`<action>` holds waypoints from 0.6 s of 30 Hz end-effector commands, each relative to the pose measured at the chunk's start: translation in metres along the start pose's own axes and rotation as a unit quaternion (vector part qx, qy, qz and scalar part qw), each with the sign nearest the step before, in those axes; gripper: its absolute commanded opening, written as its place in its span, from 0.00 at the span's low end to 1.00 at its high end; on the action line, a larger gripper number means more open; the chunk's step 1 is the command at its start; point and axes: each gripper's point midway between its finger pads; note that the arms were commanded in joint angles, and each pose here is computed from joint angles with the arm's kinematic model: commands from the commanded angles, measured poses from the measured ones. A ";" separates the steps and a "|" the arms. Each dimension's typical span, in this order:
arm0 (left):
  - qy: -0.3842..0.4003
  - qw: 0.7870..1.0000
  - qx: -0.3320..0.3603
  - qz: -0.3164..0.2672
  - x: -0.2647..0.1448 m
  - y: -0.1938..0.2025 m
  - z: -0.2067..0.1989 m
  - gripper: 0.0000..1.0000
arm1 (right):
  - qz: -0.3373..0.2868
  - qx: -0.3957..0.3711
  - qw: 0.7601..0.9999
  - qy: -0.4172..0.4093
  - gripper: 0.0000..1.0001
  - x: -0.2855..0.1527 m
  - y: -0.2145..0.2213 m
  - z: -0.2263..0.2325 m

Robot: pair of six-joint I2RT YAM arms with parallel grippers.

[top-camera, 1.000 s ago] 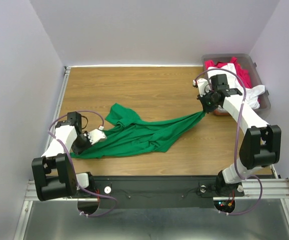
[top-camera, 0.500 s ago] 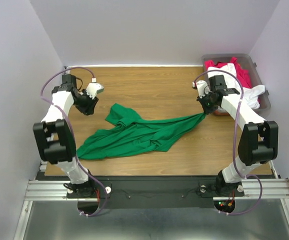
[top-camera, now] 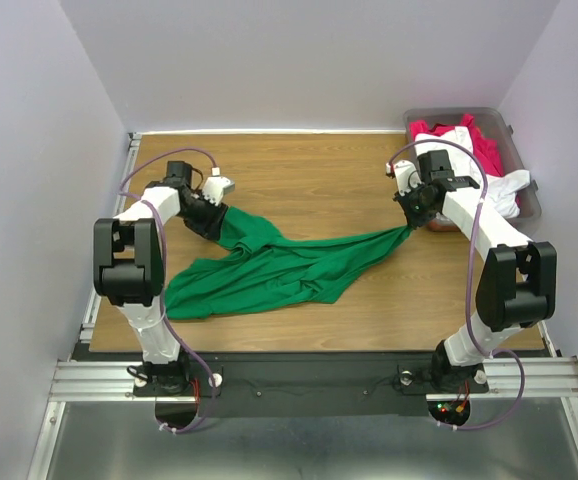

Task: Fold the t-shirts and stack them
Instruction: Flatten the tshirt out

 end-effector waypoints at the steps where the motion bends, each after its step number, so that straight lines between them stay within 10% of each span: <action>1: -0.027 1.000 -0.010 0.005 0.012 0.000 0.000 0.56 | -0.029 0.004 1.000 0.010 0.01 -0.013 -0.020 -0.006; 8: -0.042 0.998 -0.020 0.035 0.033 0.013 -0.004 0.47 | -0.029 0.008 0.999 0.011 0.01 -0.014 -0.020 -0.007; 12: -0.043 0.998 -0.031 0.028 0.034 0.004 -0.002 0.00 | -0.029 0.011 0.999 0.012 0.01 -0.014 -0.022 -0.007; 18: -0.042 0.989 -0.095 -0.100 -0.052 -0.073 0.045 0.00 | -0.060 0.015 0.997 0.039 0.01 -0.025 -0.055 -0.027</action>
Point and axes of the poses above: each gripper's point midway between its finger pads, its own x axis out along the fingers, its own z axis along the line the jaws close on, y = z × x, and after that the axes turned 2 degrees about x, right-handed
